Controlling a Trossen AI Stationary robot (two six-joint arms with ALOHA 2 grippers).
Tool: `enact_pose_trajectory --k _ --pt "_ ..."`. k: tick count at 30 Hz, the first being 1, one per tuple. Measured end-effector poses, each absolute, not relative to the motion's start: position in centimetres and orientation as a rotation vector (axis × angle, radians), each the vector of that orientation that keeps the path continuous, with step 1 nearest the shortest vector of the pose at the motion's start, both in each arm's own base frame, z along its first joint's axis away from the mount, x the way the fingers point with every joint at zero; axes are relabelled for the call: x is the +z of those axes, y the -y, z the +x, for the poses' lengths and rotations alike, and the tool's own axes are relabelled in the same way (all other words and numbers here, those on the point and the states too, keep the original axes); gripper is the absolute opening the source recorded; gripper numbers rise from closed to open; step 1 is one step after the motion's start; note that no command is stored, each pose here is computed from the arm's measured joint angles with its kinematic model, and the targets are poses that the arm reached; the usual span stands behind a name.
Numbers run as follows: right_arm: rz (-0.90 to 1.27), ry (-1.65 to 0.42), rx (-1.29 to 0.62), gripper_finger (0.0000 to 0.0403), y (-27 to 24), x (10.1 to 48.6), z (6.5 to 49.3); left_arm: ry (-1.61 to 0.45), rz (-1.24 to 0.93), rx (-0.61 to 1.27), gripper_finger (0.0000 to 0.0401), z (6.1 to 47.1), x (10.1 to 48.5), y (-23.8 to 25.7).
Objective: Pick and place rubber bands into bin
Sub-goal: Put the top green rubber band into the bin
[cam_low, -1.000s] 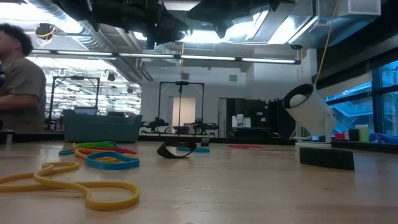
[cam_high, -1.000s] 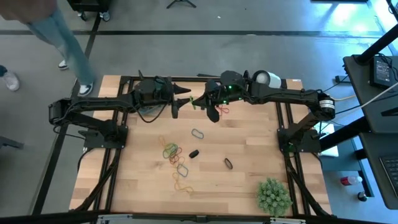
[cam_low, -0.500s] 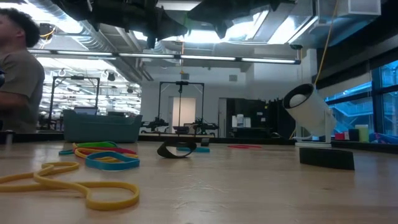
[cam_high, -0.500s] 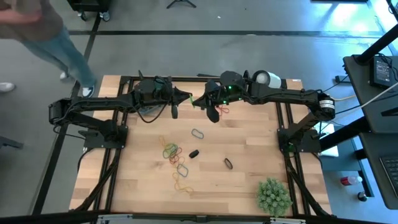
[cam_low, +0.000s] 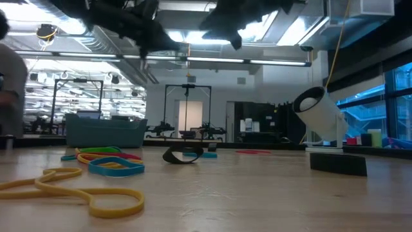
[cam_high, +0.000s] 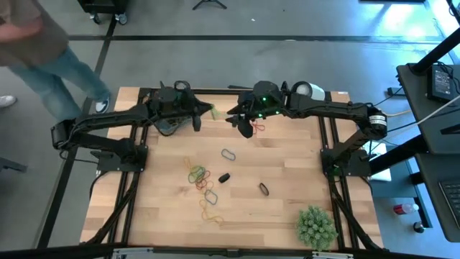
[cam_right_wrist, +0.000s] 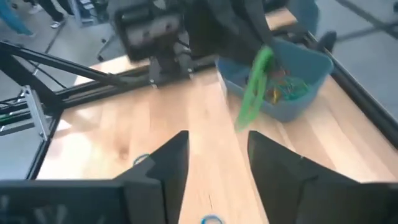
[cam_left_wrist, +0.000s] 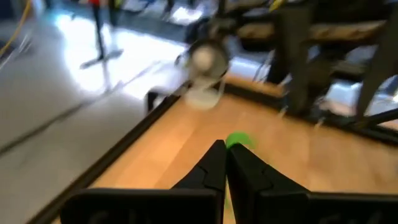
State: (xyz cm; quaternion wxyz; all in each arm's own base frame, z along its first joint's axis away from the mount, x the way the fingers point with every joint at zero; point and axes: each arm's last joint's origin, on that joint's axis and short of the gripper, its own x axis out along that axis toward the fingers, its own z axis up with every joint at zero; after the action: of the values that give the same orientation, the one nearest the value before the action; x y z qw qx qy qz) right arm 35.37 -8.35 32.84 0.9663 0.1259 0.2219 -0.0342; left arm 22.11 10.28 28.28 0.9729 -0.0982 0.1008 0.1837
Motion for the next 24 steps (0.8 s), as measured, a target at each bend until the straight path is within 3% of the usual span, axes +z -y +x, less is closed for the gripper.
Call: enact_pose_trajectory --k 5,13,24 --pt "0.263 -0.522 -0.125 0.0189 8.5 31.8 35.3 -0.369 -0.297 0.533 0.0003 18.3 27.7 -11.8" --pt "0.268 -0.558 -0.127 0.0183 8.7 30.5 36.1 -0.655 -0.509 0.864 0.0002 12.4 25.4 -14.2" --pt "0.273 -0.574 -0.128 0.0182 8.9 29.3 37.0 -0.901 -0.643 0.948 0.0006 11.4 21.5 -17.4"
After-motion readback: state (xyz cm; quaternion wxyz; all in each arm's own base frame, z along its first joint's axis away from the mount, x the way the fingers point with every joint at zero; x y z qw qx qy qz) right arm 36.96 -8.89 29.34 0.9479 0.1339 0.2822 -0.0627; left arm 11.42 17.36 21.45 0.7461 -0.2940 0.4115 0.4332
